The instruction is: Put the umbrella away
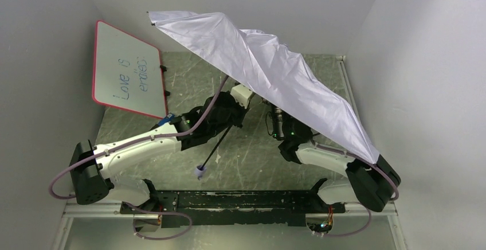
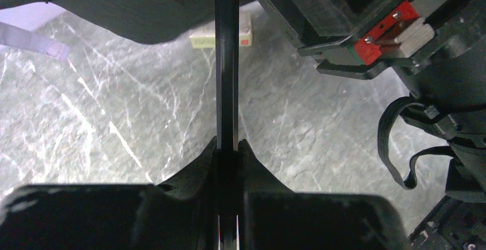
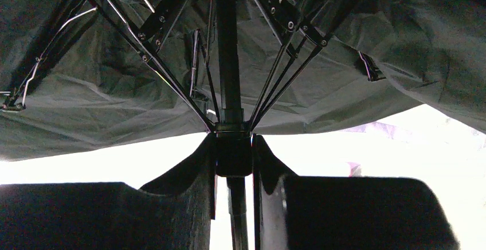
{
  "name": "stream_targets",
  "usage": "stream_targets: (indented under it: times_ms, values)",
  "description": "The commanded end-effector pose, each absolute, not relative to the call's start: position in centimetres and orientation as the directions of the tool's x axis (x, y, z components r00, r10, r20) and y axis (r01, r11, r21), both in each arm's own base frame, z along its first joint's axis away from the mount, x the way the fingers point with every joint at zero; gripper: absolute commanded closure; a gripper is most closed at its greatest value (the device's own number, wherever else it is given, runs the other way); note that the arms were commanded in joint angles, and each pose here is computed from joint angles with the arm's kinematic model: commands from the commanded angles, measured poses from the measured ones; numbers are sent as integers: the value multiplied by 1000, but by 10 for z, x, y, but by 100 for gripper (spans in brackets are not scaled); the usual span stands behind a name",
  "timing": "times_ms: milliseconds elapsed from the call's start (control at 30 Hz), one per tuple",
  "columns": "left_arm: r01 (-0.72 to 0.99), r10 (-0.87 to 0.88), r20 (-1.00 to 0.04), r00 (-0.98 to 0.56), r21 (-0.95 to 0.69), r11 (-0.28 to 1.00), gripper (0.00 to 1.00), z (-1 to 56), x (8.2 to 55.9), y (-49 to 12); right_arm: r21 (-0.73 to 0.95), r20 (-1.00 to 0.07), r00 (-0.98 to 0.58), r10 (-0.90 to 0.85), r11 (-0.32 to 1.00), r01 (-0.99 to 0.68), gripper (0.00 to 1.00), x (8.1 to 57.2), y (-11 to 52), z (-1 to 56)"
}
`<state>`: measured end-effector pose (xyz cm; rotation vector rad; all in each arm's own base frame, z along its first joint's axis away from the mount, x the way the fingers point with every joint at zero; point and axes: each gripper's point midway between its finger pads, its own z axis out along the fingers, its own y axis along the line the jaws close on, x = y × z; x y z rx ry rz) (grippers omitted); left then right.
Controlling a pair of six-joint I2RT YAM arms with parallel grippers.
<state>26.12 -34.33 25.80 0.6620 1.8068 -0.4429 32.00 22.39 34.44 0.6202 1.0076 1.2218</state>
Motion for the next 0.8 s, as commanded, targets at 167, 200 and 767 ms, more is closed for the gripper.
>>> stream_targets:
  times_ms: [167, 200, 767]
  values:
    - [638, 52, -988, -146, -54, 768, 71, 310, 277, -366, 800, -147, 63, 987, 156, -579, 100, 304, 193, 431]
    - [642, 53, -988, -147, -54, 765, 64, 310, 276, -367, 801, -137, 65, 988, 149, -579, 100, 305, 189, 433]
    - [698, 75, -988, -137, -42, 715, 72, 307, 263, -379, 739, -183, 203, 962, 271, -617, 100, 320, 134, 478]
